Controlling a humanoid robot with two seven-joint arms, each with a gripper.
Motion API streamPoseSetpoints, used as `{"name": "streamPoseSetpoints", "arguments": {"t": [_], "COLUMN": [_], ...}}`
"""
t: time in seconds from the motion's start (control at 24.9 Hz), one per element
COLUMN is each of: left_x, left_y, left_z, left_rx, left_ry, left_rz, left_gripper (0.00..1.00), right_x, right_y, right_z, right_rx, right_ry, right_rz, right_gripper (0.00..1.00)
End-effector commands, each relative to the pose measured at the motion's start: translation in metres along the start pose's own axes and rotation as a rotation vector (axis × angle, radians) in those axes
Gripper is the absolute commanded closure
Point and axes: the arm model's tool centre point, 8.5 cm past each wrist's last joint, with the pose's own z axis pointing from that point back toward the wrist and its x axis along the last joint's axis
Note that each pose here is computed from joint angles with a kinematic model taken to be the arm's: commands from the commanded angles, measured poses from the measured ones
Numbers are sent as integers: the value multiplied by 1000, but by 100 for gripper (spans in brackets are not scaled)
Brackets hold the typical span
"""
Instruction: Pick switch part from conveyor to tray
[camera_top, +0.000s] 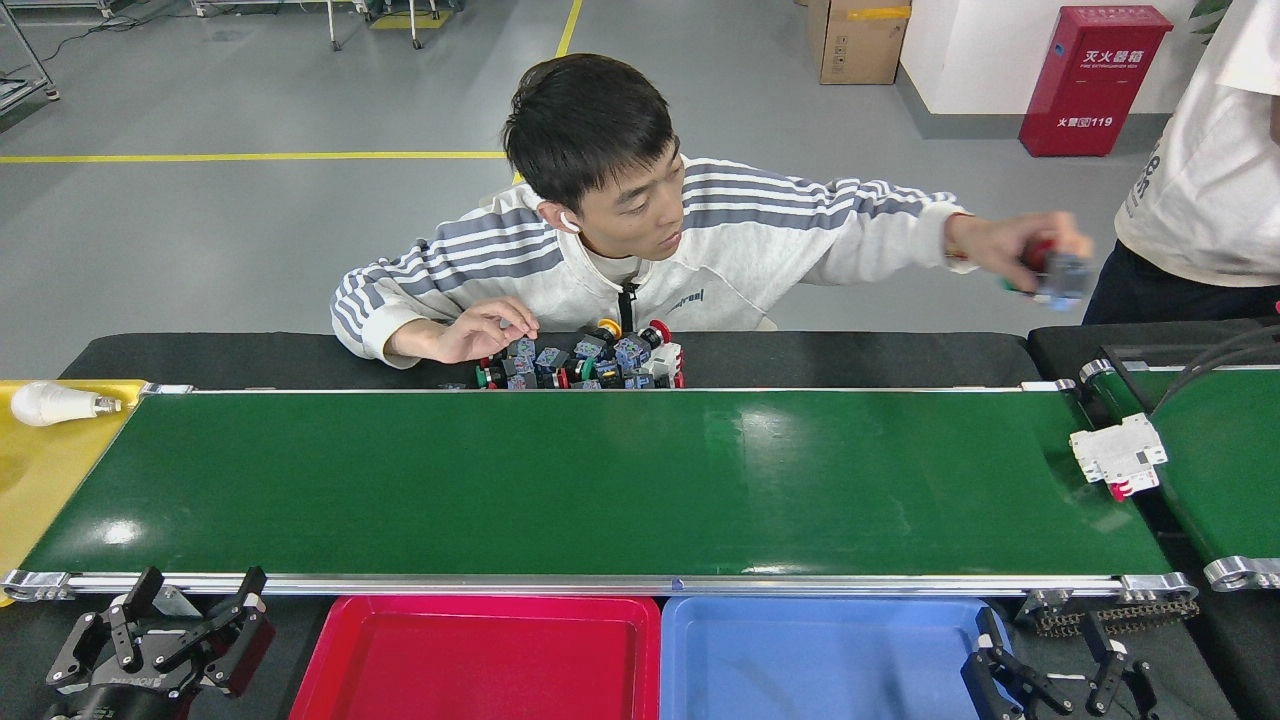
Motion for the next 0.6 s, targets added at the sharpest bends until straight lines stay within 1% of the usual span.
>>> {"name": "streamPoseSetpoints", "arguments": {"t": [0.0, 0.12, 0.2, 0.32, 0.44, 0.56], "left_x": [-1, -2, -1, 2, 4, 4], "left_y": [8, 11, 10, 11, 9, 7], "left_z": [-2, -3, -3, -3, -3, -2], "left_rx": [29, 35, 35, 39, 34, 30], "left_ry": [-1, -5, -7, -15, -20, -17], "left_rz": [-7, -11, -8, -2, 0, -1], "left_gripper": [0, 0, 0, 0, 0, 0], "right_x": [-4, -10, -21, -36, -43, -51], "right_y": [-4, -4, -12, -18, -27, -33], "right_z": [-7, -13, -18, -28, -52, -83], "right_rx": [-11, -10, -15, 18, 16, 14], "right_ry": [7, 19, 38, 75, 94, 127], "right_rz": [4, 6, 20, 21, 10, -6], "right_gripper": [0, 0, 0, 0, 0, 0]}}
